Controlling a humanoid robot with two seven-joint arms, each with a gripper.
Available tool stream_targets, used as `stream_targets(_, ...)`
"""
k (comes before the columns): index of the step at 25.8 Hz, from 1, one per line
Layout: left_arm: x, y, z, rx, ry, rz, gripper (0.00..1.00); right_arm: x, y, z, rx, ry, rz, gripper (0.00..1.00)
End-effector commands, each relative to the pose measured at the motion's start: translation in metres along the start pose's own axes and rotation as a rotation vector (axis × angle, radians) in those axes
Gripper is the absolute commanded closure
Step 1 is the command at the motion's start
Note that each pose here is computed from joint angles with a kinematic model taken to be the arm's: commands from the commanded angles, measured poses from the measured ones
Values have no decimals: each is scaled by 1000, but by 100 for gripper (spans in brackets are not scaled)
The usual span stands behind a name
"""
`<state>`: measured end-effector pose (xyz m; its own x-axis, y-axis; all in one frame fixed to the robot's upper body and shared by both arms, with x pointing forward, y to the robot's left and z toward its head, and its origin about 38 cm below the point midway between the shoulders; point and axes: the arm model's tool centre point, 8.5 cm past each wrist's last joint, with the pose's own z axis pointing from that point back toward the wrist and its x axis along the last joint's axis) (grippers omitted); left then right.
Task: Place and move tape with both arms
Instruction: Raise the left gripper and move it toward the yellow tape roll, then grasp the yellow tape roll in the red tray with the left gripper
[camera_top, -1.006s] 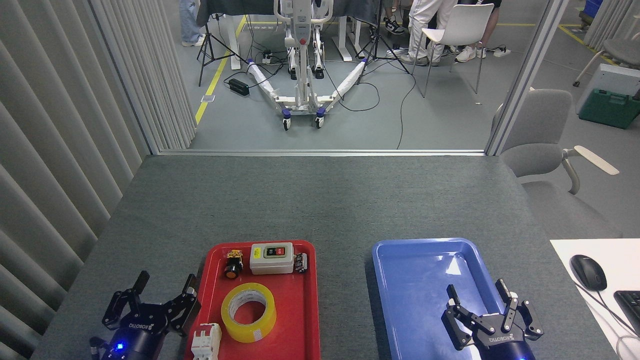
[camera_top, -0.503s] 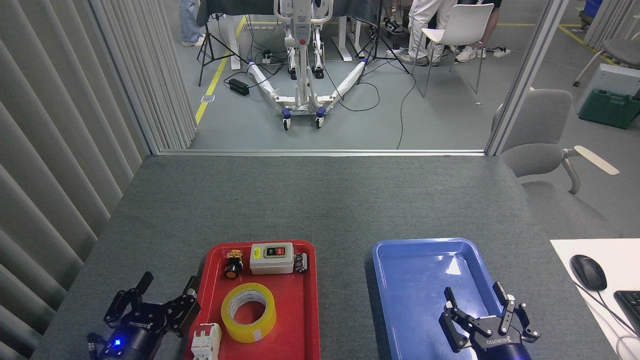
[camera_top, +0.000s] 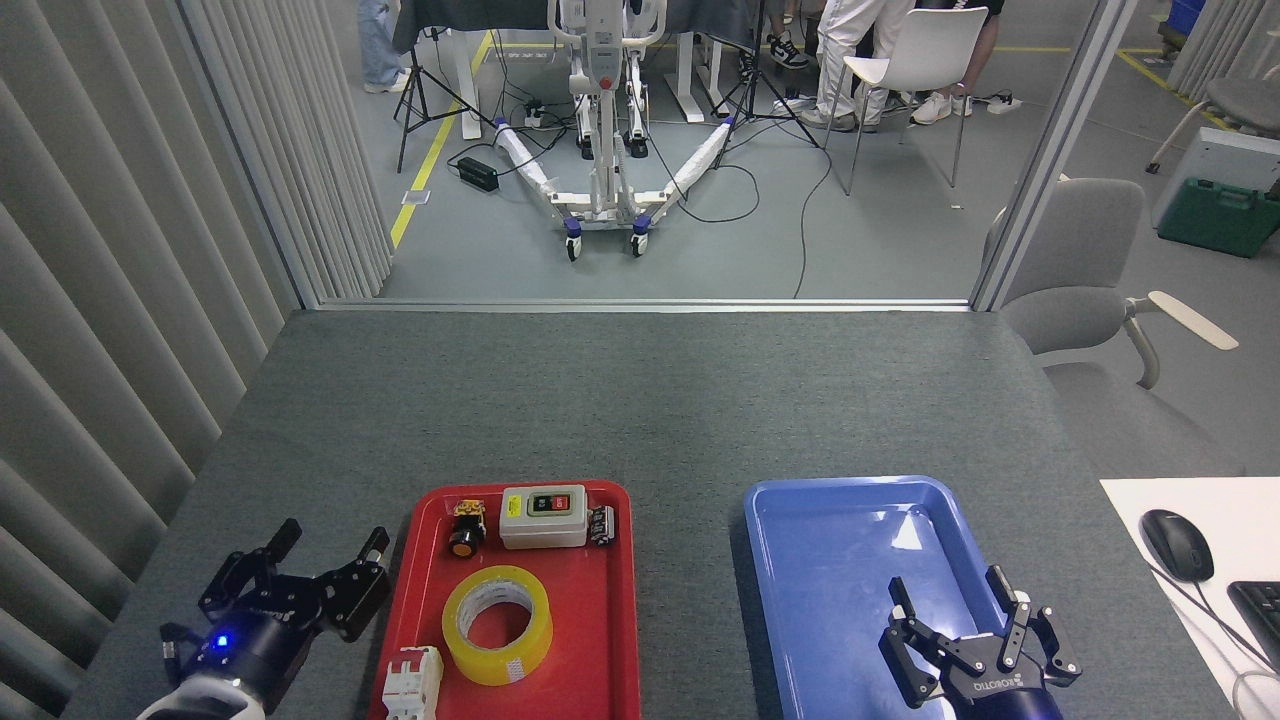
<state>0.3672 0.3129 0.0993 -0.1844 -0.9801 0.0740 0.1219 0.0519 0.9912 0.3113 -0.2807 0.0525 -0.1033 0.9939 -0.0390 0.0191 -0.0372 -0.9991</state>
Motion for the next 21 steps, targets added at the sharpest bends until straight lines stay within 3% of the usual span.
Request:
stream_targets(1,3,23,-24,-129,-22,-4,0,0,0,0,-4,3,1,0)
stream_targets(7,47,31,-55,-420,-139,-78,0,-2,2,1,3,2,12,0)
stream_targets(11,63,23,-65,-569,-157,-48,0,-2,7,2,-2,3,41,0)
stream_targets(14,79,6,-72,-726,-180,-12,0,-3,7,2,-3,2,45,0)
stream_targets(19,79,0,-85,-1148,-163,-33,0,-6,7,2,0,-1,55,0)
stream_targets(21,78,4,-89,-1152,-159,-36,0,-7,8,3,3,-1,57,0)
